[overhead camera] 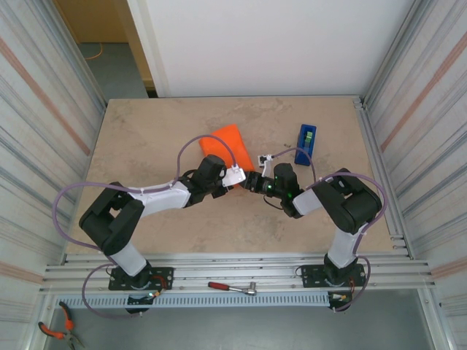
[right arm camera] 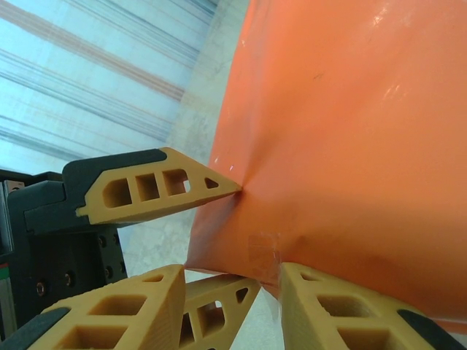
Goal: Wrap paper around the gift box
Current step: Wrap the gift box with the wrapping paper.
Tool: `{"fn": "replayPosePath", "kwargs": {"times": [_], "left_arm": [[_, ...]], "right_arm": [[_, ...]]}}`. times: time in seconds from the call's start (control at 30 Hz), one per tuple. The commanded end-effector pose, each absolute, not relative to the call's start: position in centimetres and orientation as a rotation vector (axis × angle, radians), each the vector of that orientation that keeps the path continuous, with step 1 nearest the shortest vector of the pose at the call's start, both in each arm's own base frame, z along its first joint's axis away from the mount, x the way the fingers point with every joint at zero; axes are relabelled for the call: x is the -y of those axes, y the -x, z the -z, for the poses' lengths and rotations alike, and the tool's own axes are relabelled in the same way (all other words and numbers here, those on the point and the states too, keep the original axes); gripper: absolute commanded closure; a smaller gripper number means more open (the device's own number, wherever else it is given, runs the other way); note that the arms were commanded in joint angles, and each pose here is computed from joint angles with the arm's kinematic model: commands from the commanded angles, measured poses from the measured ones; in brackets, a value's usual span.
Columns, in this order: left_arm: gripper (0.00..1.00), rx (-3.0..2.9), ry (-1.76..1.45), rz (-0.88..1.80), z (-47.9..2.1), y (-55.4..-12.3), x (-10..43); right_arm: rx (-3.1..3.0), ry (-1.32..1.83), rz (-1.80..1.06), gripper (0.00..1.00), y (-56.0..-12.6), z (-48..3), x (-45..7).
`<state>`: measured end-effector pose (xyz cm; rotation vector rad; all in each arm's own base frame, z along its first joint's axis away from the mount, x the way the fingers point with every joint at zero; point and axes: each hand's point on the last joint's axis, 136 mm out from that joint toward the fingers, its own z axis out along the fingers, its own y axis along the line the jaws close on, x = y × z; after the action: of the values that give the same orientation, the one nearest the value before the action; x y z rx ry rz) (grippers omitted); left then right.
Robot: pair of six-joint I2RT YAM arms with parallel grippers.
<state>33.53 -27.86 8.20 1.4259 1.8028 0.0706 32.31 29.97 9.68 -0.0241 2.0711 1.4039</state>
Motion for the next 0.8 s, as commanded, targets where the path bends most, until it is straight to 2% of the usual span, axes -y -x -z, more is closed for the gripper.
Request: {"fn": "replayPosePath", "kwargs": {"times": [0.0, 0.77], "left_arm": [[0.58, -1.848, -1.478, -0.057, -6.74, -32.68, 27.78], [0.58, -1.845, -1.476, -0.058, -6.84, -32.74, 27.8]], "right_arm": [[-2.071, 0.019, -1.355, 0.61, -32.64, -9.69, -29.05], [-2.082, 0.001, -1.341, 0.58, -32.8, -9.43, -28.75]]}}
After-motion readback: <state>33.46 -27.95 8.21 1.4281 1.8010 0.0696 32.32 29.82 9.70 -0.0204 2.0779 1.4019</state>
